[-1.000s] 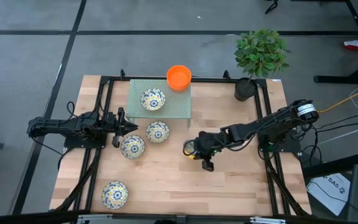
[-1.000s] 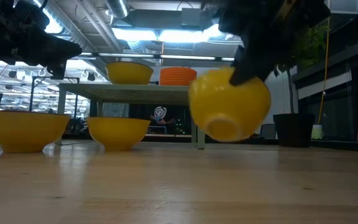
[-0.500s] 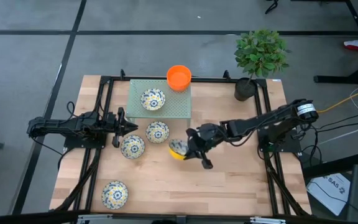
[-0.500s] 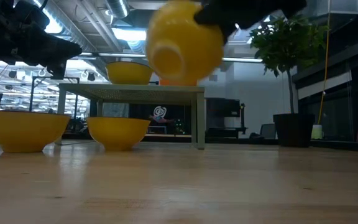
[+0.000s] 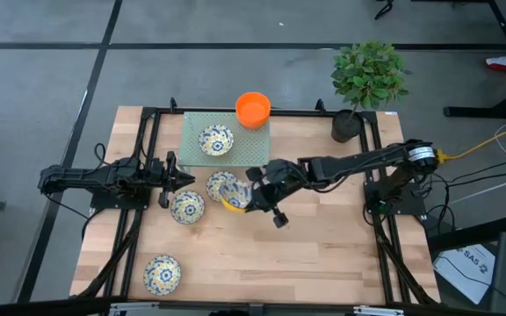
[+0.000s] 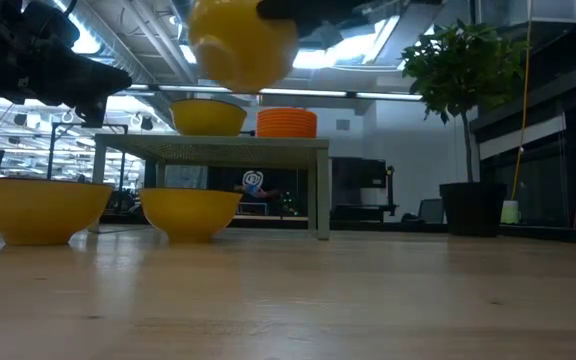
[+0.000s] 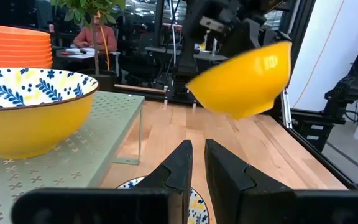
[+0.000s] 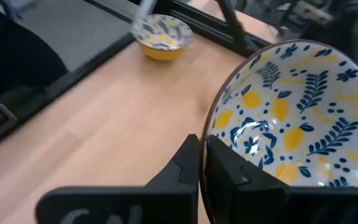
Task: Pick & Place Mini bowls
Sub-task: Stack the yellow bowl on top of the yellow bowl on the shelf
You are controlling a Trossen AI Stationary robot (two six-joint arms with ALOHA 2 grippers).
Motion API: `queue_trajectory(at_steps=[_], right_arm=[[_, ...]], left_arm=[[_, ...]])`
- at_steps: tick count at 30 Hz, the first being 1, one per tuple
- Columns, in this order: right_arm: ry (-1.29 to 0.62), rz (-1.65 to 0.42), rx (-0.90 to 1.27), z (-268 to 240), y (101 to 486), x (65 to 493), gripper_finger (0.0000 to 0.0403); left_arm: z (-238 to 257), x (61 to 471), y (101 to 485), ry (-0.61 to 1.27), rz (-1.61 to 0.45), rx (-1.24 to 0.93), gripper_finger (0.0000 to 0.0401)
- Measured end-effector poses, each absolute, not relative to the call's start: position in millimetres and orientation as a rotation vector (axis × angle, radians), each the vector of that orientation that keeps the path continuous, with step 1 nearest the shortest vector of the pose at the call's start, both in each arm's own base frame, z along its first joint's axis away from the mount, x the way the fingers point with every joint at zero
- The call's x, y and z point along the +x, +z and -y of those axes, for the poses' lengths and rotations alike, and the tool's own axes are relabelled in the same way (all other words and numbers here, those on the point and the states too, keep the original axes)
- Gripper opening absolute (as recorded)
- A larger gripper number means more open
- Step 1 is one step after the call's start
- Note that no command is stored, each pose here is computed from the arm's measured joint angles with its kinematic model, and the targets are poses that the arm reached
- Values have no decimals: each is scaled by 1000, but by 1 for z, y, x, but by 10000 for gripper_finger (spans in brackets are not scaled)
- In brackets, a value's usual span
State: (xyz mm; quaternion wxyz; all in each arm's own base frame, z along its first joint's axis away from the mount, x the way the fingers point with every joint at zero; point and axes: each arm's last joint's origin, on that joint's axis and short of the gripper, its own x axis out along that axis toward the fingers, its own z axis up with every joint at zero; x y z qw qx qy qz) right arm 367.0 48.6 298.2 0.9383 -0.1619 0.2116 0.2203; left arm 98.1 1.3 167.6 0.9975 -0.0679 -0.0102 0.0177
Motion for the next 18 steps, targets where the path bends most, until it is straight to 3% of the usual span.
queue_trajectory(at_steps=[18], right_arm=[[175, -602, -679, -7, 337, 423, 14]], left_arm=[[-1, 98, 168, 35, 21, -136, 38]])
